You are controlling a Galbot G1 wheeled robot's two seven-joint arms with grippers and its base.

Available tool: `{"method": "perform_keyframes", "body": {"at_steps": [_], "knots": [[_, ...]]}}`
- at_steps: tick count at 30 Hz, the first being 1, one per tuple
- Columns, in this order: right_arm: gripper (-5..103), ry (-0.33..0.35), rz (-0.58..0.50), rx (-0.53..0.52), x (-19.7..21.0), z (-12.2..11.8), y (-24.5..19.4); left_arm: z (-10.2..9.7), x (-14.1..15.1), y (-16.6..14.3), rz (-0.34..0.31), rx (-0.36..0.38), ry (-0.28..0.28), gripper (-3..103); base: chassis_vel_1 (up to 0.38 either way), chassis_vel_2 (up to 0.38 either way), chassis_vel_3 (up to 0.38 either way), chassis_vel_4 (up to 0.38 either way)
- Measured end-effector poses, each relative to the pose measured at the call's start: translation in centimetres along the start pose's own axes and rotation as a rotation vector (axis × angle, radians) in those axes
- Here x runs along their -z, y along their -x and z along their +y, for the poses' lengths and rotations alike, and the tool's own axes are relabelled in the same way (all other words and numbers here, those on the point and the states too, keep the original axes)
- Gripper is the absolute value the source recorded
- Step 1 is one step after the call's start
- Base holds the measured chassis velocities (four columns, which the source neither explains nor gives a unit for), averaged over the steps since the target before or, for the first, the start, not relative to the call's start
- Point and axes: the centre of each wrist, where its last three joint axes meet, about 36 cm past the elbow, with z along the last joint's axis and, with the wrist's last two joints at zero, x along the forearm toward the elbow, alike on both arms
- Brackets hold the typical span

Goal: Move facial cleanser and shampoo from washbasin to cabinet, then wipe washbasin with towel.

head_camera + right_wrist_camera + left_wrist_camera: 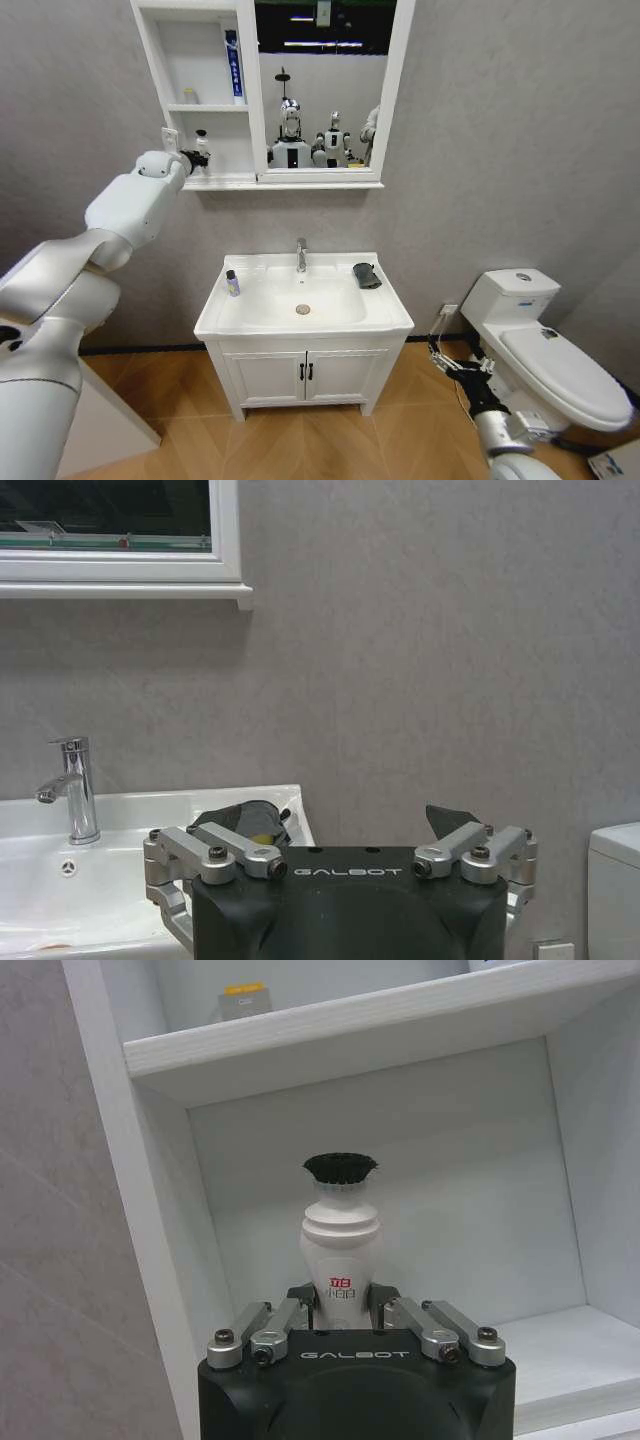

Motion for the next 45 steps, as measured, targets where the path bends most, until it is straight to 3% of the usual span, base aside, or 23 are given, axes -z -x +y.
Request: {"method": "perform_keyframes", "body": {"at_steps": [7, 23, 24, 25, 29, 30, 32, 35, 38, 40, 45], "knots": [[100, 0.002, 0.003, 0.002, -0.2, 0.2, -0.1, -0.3, 0.1, 0.6, 0.019, 0.022, -0.031, 28, 0.000, 0.000, 0.000, 0.000], [100, 0.007, 0.006, 0.007, -0.4, 0.5, -0.6, -0.5, 0.2, 0.9, 0.028, 0.030, -0.031, 26, 0.000, 0.000, 0.000, 0.000], [100, 0.007, 0.005, 0.007, -0.4, 0.5, -0.6, -0.5, 0.2, 0.9, 0.033, 0.031, -0.031, 31, 0.000, 0.000, 0.000, 0.000], [100, 0.007, 0.006, 0.007, -0.4, 0.5, -0.7, -0.6, 0.1, 0.9, 0.039, 0.032, -0.031, 43, 0.000, 0.000, 0.000, 0.000], [100, 0.008, 0.007, 0.006, -0.5, 0.5, -0.9, -1.0, 0.2, 1.1, 0.042, 0.029, -0.033, 54, 0.000, 0.000, 0.000, 0.000], [100, 0.008, 0.007, 0.006, -0.6, 0.5, -1.0, -1.1, 0.2, 1.1, 0.041, 0.028, -0.032, 65, 0.000, 0.000, 0.000, 0.000], [100, 0.008, 0.008, 0.006, -0.6, 0.5, -1.1, -1.1, 0.2, 1.1, 0.041, 0.028, -0.032, 65, 0.000, 0.000, 0.000, 0.000], [100, 0.007, 0.007, 0.007, -0.6, 0.5, -1.1, -1.1, 0.4, 1.0, 0.038, 0.029, -0.030, 81, 0.000, 0.000, 0.000, 0.000], [100, 0.006, 0.006, 0.008, -0.6, 0.5, -1.1, -0.9, 0.6, 0.9, 0.033, 0.032, -0.027, 86, 0.000, 0.000, 0.000, 0.000], [100, 0.005, 0.003, 0.011, -0.5, 0.5, -1.0, -0.6, 0.8, 0.5, 0.025, 0.036, -0.016, 97, 0.000, 0.000, 0.000, 0.000], [100, 0.002, 0.001, 0.014, -0.5, 0.5, -1.0, -0.6, 0.7, -0.3, 0.025, 0.033, 0.003, 100, 0.000, 0.000, 0.000, 0.000]]}}
